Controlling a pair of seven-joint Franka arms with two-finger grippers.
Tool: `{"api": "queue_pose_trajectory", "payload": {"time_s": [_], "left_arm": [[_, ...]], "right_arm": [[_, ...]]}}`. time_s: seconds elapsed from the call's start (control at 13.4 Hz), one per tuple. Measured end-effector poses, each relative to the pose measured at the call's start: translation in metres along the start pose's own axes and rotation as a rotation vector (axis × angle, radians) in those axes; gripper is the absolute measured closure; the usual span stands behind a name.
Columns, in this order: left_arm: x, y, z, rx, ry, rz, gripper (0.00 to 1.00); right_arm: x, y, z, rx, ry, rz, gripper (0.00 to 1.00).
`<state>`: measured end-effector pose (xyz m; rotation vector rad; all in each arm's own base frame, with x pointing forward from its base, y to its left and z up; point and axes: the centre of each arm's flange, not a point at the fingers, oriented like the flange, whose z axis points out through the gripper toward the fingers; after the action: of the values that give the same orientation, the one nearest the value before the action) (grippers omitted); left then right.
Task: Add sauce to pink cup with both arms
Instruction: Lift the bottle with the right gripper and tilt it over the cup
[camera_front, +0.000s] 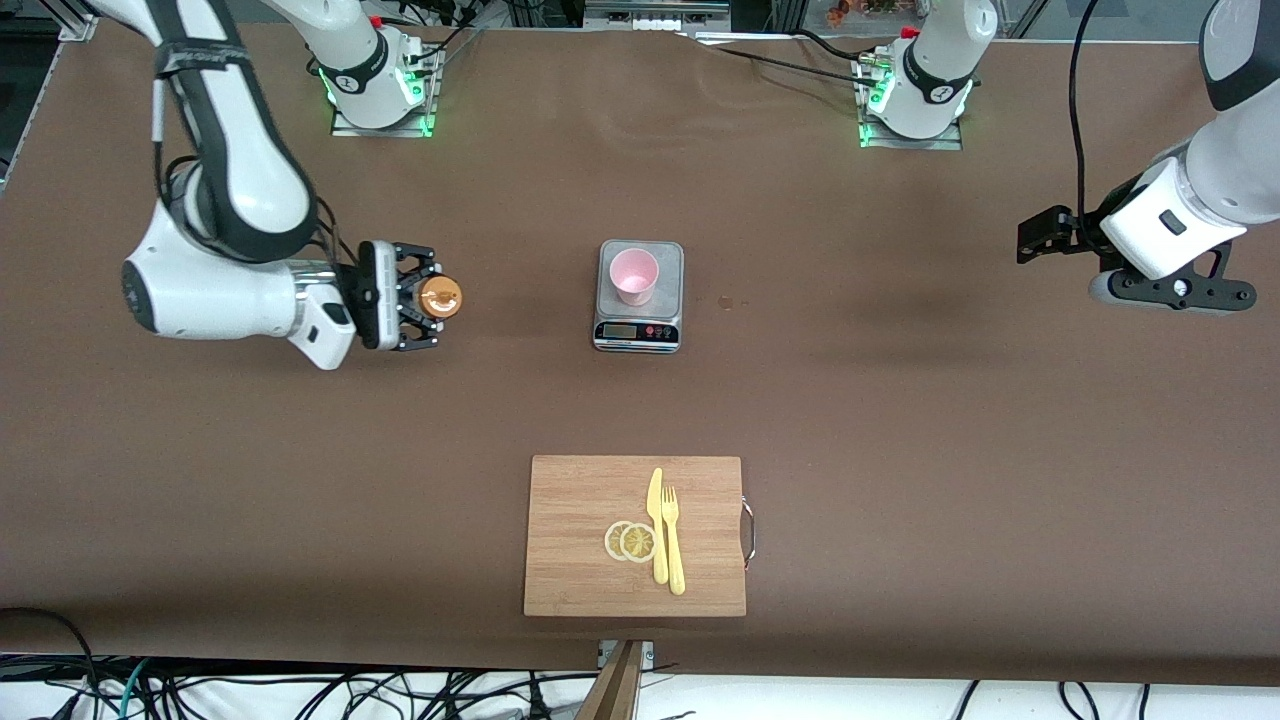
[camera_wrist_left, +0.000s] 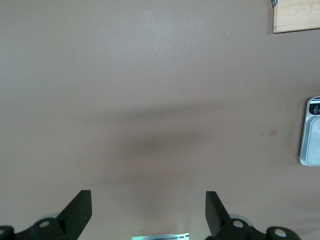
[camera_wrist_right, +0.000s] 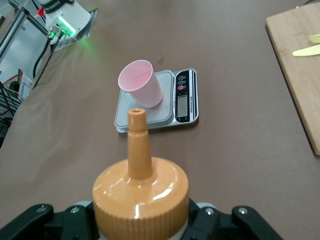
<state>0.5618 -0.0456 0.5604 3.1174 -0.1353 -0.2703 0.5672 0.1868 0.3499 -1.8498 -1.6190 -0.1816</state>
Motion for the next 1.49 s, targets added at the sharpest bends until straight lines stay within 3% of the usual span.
{"api": "queue_pose_trajectory", "payload": {"time_s": [0.67,1.04,1.49], "left_arm": [[0.000,0.000,0.001,0.000,-0.002,0.000,0.00],[0.000,0.001,0.001,0.000,-0.002,0.002,0.00],[0.000,0.001,0.001,0.000,-0.003,0.002,0.00]], "right_arm": [[0.124,-0.055,0.070,-0.135,-0.309,0.088,0.57],[0.168,-0.079,0.109,-0.196,-0.414,0.106,0.57],[0.182,-0.084,0.157,-0.239,-0.522,0.110,0.57]]}}
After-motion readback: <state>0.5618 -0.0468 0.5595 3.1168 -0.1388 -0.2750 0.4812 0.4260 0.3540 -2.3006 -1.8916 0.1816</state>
